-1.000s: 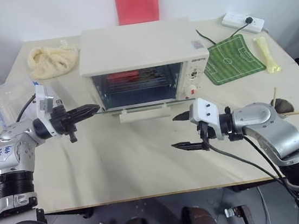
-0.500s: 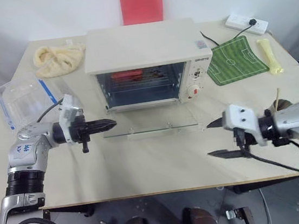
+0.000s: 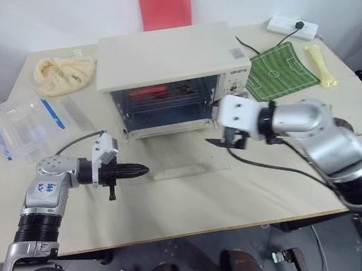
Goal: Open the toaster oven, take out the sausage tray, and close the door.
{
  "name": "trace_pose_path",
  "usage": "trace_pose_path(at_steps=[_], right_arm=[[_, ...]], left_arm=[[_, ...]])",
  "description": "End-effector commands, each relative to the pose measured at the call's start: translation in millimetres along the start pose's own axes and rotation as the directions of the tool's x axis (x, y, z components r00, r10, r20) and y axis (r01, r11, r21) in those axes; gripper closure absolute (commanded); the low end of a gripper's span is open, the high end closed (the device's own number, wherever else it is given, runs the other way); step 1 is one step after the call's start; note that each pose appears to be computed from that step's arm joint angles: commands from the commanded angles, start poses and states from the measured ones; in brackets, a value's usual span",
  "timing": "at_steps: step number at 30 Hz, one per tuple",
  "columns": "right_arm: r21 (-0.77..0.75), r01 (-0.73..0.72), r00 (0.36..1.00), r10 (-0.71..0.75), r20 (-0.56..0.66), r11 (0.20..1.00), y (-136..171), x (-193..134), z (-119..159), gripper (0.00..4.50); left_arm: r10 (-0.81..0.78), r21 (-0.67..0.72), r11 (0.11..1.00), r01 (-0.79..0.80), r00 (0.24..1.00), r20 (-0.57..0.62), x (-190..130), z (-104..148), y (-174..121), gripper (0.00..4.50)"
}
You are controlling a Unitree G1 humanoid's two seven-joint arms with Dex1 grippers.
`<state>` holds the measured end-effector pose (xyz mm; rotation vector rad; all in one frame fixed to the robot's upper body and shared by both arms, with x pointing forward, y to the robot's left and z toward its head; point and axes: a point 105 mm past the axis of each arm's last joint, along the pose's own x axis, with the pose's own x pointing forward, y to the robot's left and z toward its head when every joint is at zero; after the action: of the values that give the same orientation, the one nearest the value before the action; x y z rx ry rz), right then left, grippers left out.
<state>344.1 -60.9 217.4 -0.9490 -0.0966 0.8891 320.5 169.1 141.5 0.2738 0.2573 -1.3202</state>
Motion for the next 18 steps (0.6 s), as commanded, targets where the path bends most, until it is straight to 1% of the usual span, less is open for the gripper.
trace_pose_path(at_steps=[1, 6, 8, 10, 11, 13, 16, 17, 18], right_arm=[[-0.115, 0.103, 0.994, -0.105, -0.010, 0.988, -18, 12, 6, 0.00], [-0.182, 0.215, 0.975, -0.222, -0.019, 0.959, -38, 40, 12, 0.00], [-0.195, 0.253, 0.965, -0.262, -0.020, 0.948, -44, 49, 14, 0.00], [-0.197, 0.271, 0.959, -0.283, -0.034, 0.942, -48, 59, 15, 0.00], [-0.211, 0.277, 0.957, -0.289, -0.032, 0.938, -48, 62, 15, 0.00], [-0.228, 0.275, 0.957, -0.289, -0.028, 0.934, -44, 74, 18, 0.00], [-0.236, 0.266, 0.960, -0.279, -0.025, 0.935, -38, 85, 20, 0.00], [-0.245, 0.267, 0.960, -0.280, -0.022, 0.932, -37, 88, 21, 0.00], [-0.252, 0.266, 0.960, -0.280, -0.020, 0.930, -36, 91, 21, 0.00]], left_arm=[[0.020, 0.077, 0.997, -0.030, 0.993, 0.120, 0, 16, 0, 4.48], [0.091, 0.085, 0.989, -0.118, 0.959, 0.267, -2, 31, 2, 4.48], [0.122, 0.068, 0.986, -0.150, 0.944, 0.305, -4, 32, 1, 4.48], [0.177, 0.021, 0.980, -0.196, 0.923, 0.342, -7, 32, 3, 4.48], [0.206, -0.006, 0.976, -0.218, 0.911, 0.356, -9, 32, 5, 4.31], [0.257, -0.087, 0.966, -0.244, 0.867, 0.427, -15, 37, 2, 3.92], [0.299, -0.122, 0.954, -0.274, 0.822, 0.485, -23, 42, -6, 2.98], [0.315, -0.129, 0.948, -0.291, 0.801, 0.509, -27, 44, -9, 2.78], [0.332, -0.141, 0.942, -0.305, 0.775, 0.538, -33, 47, -12, 2.41]])
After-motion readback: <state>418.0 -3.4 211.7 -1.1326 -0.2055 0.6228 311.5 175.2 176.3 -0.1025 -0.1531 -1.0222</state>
